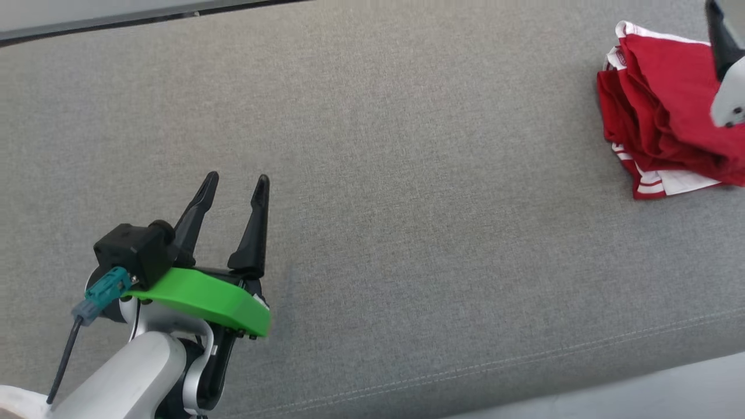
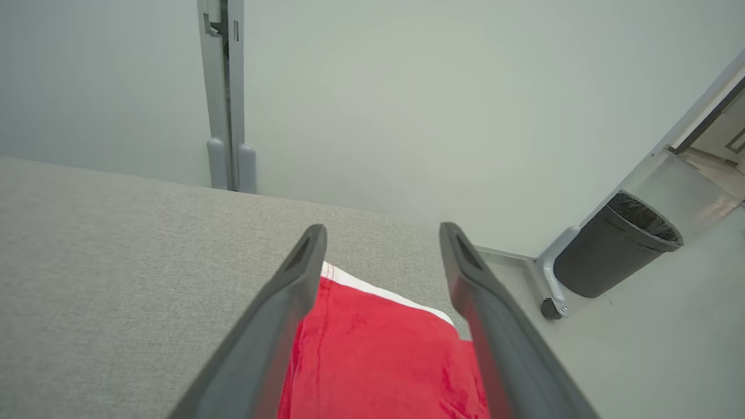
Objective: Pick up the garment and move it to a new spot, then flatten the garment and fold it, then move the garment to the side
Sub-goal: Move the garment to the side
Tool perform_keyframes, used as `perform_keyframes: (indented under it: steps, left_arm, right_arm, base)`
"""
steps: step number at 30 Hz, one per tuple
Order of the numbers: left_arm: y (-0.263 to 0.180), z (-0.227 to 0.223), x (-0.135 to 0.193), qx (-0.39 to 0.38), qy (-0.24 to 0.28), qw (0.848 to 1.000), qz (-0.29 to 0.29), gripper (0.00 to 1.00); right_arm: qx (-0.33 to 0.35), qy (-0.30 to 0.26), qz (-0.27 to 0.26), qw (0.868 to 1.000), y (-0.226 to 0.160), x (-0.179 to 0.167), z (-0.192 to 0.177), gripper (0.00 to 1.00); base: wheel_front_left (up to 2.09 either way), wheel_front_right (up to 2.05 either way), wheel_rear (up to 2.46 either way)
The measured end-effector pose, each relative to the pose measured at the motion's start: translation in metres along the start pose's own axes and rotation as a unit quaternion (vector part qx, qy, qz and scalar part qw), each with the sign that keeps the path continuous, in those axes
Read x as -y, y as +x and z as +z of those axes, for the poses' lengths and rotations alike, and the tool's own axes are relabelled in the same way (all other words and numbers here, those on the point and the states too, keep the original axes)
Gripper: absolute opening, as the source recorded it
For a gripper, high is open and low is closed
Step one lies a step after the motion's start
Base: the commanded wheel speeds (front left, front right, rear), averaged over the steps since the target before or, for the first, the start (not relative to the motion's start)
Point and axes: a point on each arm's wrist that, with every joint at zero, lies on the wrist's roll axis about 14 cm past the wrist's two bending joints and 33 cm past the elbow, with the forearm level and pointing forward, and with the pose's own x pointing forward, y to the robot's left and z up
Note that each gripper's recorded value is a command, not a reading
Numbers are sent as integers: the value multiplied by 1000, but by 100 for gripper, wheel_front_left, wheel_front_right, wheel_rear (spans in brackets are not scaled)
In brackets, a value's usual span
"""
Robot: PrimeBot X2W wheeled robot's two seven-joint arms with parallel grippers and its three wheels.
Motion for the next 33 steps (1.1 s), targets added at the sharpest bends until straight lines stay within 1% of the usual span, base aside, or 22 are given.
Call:
perform_keyframes:
  steps: [3, 6, 8, 14, 20, 23, 25, 29, 33]
  left_arm:
    - [-9, 9, -3, 16, 11, 1000, 11, 100]
    - [-19, 20, -9, 34, 6, 999, 26, 100]
    - [-27, 24, -13, 42, 13, 998, 35, 100]
    - [-53, 31, -32, 57, 22, 995, 75, 100]
    - [-84, 22, -59, 47, 17, 990, 129, 100]
    - [-100, 17, -73, 42, 18, 987, 154, 100]
    - [-110, 15, -80, 42, 20, 985, 167, 100]
    - [-127, 14, -90, 47, 22, 980, 190, 100]
    - [-139, 14, -94, 53, 19, 978, 199, 100]
  right_arm:
    - [16, 36, 9, 999, -10, -16, 5, 100]
    - [31, 60, 15, 998, -20, -27, 11, 100]
    - [37, 77, 25, 996, -27, -40, 11, 100]
    - [68, 112, 62, 989, -46, -82, 21, 100]
    - [92, 122, 80, 985, -64, -106, 27, 100]
    - [102, 137, 86, 982, -71, -119, 27, 100]
    - [104, 150, 91, 979, -76, -130, 23, 100]
    - [113, 164, 90, 976, -85, -141, 19, 100]
    - [120, 174, 100, 972, -98, -162, 16, 100]
  base:
    - [0, 0, 0]
    - [0, 0, 0]
    - [0, 0, 0]
    - [0, 0, 0]
    - [0, 0, 0]
    - [0, 0, 0]
    - [0, 0, 0]
    - [0, 0, 0]
    - [0, 0, 0]
